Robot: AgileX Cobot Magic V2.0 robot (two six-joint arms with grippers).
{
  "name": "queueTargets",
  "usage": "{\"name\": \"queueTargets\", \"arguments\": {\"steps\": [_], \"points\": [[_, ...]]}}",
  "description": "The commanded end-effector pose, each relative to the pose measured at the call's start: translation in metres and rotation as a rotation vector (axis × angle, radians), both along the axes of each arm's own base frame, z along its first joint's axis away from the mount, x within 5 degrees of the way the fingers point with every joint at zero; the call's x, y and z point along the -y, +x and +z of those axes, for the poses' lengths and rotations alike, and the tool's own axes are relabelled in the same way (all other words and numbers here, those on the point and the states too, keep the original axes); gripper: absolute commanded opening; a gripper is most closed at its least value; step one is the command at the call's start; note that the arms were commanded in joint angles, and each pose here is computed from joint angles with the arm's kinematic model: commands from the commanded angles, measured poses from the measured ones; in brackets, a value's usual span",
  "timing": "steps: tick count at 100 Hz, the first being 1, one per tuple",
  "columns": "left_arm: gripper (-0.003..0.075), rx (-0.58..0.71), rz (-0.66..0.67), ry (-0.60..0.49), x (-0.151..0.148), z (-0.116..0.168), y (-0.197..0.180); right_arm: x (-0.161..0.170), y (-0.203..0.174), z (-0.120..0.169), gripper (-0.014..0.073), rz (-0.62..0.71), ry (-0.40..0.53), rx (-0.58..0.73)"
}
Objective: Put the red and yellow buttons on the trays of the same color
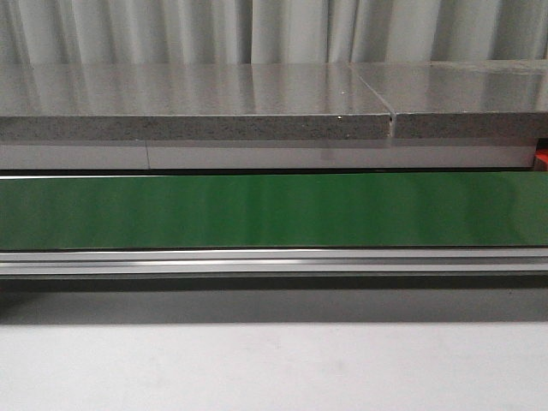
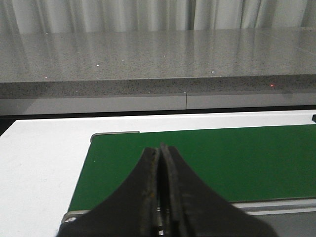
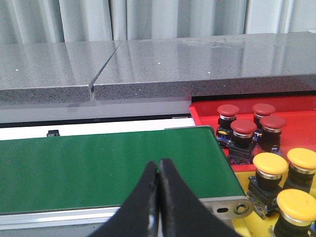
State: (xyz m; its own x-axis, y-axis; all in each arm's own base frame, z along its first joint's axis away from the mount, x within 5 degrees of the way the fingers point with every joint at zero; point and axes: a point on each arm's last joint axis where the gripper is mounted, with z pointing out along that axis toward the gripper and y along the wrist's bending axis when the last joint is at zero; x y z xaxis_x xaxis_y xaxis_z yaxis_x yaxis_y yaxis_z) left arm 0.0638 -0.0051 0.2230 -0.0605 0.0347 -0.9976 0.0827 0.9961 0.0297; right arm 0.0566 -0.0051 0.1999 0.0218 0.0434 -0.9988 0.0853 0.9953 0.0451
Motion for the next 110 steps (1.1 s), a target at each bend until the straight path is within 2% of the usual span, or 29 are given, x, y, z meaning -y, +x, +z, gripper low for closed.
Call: {"name": "queueTargets", "arguments": {"steps": [1,21,24,110], "points": [[-0.0021,0.123,0.012,-0.033,-0.001,0.005,-0.002,-0.001,-0.002,0.012,-0.0066,0.003,-0.015,0.096],[-0.0021,0.187,0.051,-0.034,-0.003,-0.020,-0.008,-0.001,-0.002,0.012,-0.0066,0.003,-0.015,0.096],[-0.0021,0.152,0.054,-0.032,-0.004,-0.022,-0.009,-0.001,-0.002,0.012,-0.0066,0.003,-0.015,0.095],[-0.0021,0.155,0.054,-0.032,-0.004,-0.022,-0.009,-0.001,-0.002,0.012,-0.0066,0.003,-0.015,0.092]]}}
